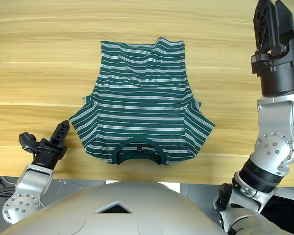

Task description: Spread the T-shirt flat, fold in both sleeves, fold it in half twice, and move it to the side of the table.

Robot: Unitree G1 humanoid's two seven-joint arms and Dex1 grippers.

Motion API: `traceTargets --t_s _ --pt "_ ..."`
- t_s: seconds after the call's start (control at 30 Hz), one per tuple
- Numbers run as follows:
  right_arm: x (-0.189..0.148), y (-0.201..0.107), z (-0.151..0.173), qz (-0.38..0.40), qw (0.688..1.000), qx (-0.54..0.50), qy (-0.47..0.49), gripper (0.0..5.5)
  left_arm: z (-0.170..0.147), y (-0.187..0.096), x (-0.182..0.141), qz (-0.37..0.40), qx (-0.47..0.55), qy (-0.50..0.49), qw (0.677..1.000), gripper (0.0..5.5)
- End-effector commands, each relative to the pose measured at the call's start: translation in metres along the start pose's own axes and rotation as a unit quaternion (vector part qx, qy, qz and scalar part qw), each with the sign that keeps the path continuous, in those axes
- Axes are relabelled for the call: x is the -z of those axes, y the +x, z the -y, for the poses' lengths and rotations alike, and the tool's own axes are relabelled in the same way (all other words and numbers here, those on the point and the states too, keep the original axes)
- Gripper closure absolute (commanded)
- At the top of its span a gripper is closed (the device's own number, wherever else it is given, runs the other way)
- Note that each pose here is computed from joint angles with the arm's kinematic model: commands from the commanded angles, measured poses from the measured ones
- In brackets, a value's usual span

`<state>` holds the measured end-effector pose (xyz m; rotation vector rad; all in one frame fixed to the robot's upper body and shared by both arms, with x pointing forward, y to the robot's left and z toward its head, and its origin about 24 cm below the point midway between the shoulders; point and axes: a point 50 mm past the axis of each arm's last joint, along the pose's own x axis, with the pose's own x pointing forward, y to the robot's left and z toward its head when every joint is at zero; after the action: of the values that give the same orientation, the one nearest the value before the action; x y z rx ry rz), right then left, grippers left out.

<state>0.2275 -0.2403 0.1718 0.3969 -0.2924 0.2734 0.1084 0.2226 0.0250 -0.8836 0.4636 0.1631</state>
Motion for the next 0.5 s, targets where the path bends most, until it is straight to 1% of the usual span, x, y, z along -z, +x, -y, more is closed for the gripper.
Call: traceTargets --t_s 0.03,0.3,0.5 --pt "0.002 -0.001 0.003 0.0 1.0 0.012 -0.011 2.73 -0.018 0.005 0.035 -0.084 -0.064 -0.017 0.994 2.18" --pt "0.005 -0.001 0.002 -0.008 1.0 0.004 -0.014 2.73 -0.019 0.012 0.047 -0.098 -0.055 -0.022 0.993 2.18" --pt "0.007 -0.005 0.002 -0.011 1.0 0.007 -0.014 2.73 -0.029 0.013 0.045 -0.08 -0.085 -0.001 0.993 2.18"
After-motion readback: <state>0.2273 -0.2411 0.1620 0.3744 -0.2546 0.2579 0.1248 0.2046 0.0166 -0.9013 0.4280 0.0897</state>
